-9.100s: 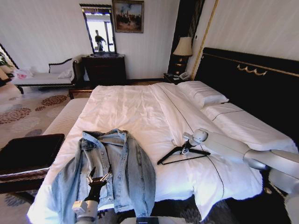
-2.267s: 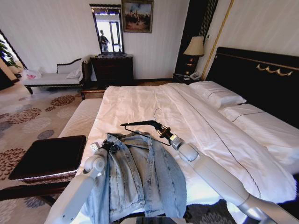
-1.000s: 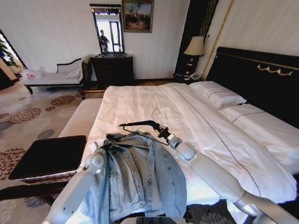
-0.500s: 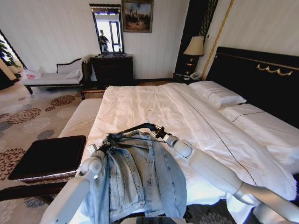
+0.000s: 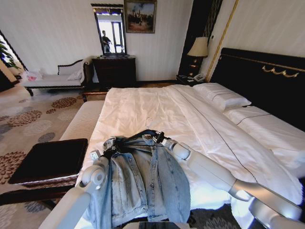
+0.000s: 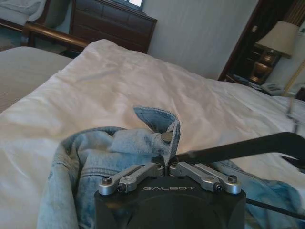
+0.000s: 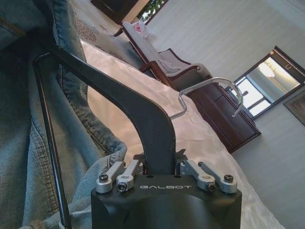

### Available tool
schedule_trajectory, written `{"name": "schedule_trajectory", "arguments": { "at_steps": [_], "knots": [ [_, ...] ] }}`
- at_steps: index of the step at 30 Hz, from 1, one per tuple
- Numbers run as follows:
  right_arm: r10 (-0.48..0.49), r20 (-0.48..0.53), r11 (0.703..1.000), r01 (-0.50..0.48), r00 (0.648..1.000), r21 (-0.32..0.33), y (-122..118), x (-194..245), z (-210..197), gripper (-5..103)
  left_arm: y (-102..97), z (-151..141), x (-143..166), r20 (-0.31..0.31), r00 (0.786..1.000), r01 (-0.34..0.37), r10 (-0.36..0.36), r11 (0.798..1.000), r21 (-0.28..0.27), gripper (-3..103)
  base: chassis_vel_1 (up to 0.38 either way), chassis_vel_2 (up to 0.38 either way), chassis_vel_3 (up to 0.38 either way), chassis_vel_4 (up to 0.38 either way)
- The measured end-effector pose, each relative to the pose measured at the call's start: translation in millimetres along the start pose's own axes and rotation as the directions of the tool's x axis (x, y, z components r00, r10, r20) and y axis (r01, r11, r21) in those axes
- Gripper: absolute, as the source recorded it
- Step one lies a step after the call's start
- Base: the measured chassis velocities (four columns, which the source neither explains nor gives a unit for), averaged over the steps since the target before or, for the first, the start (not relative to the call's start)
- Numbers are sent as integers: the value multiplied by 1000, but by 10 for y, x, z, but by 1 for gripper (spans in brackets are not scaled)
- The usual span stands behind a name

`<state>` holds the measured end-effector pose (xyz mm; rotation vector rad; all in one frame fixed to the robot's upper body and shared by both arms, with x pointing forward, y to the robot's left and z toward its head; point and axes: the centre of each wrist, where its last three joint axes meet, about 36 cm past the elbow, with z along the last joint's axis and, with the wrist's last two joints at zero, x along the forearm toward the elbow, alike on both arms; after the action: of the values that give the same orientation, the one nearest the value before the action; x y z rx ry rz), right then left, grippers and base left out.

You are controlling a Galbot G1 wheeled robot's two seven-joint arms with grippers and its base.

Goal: Pick up the clothes from the bed and hang them on the clothes hanger.

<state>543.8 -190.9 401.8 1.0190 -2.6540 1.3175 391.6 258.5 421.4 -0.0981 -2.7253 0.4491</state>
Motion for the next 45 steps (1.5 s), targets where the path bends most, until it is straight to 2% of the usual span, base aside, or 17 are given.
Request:
{"name": "schedule_trajectory", "arguments": {
  "at_steps": [13,23,29,37,45],
  "knots": [
    [-46,4,999,46,999,-17,216,-285,-182,28,-176,345,396,-61,997,-37,36,999,-19,0,0,0,0,0],
    [-88,55,996,89,995,-10,389,-588,-525,28,-248,427,626,-69,996,-55,53,998,-25,0,0,0,0,0],
    [-98,77,995,99,992,-12,449,-710,-670,28,-281,455,702,-74,995,-67,64,997,-34,0,0,0,0,0],
    [-104,127,994,108,986,-27,573,-712,-866,28,-251,590,709,-80,995,-66,61,995,-71,0,0,0,0,0],
    [-82,157,995,89,984,-42,747,-677,-867,28,-263,687,730,-100,993,-70,63,995,-74,0,0,0,0,0]
  ]
}}
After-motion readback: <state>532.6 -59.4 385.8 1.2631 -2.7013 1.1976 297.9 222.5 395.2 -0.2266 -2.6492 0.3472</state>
